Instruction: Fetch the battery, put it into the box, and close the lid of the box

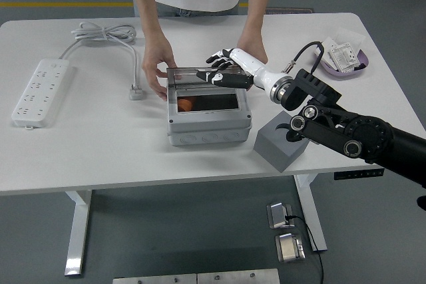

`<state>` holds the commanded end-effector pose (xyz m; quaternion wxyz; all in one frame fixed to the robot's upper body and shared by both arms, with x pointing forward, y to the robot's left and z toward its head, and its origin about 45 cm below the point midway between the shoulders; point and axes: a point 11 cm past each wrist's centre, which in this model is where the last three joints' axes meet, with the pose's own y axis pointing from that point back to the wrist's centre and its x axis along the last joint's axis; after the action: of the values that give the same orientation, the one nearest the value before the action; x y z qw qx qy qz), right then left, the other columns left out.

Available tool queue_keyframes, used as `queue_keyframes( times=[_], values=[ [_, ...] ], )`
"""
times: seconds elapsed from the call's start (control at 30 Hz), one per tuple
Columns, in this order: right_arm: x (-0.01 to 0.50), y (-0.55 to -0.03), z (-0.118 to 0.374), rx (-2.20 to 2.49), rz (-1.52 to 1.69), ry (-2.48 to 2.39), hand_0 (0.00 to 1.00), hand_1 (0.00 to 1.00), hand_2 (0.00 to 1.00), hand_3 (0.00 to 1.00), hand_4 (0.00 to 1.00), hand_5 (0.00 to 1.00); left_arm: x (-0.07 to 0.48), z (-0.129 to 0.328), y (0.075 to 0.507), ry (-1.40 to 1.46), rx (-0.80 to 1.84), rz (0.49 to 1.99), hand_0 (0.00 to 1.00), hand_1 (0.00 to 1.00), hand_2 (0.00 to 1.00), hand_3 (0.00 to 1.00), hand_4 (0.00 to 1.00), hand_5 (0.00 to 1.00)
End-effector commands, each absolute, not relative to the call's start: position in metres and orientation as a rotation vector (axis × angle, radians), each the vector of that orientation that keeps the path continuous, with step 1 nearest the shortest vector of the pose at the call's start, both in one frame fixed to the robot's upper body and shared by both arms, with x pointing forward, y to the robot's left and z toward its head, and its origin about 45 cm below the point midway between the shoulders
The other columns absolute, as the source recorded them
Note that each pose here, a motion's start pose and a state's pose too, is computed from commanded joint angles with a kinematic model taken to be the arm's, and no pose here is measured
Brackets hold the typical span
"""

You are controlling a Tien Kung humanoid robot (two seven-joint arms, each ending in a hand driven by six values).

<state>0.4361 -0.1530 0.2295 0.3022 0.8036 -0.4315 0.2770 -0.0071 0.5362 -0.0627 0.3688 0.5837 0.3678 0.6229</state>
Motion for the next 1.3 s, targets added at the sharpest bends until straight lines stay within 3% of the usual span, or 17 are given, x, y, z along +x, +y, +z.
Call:
queue_keyframes(
  times=[0.5,1.3],
  values=[
    [0.421,-0.143,0.242,2.132,0.817,-1.036,0.86,0.762,0.755,0.794,0.882,0.735,-0.012,-0.062,0.537,0.956,1.5,1.608,0.616,0.692,0.621,0.635,0.699,0.155],
    [0.396,-0.141,0.222,2.146,0.778,-0.928,0.832,0.754,0.751,0.803,0.878,0.733,-0.012,-0.065,0.533,0.962,1.489,1.608,0.613,0.692,0.621,0.634,0.699,0.155]
  ],
)
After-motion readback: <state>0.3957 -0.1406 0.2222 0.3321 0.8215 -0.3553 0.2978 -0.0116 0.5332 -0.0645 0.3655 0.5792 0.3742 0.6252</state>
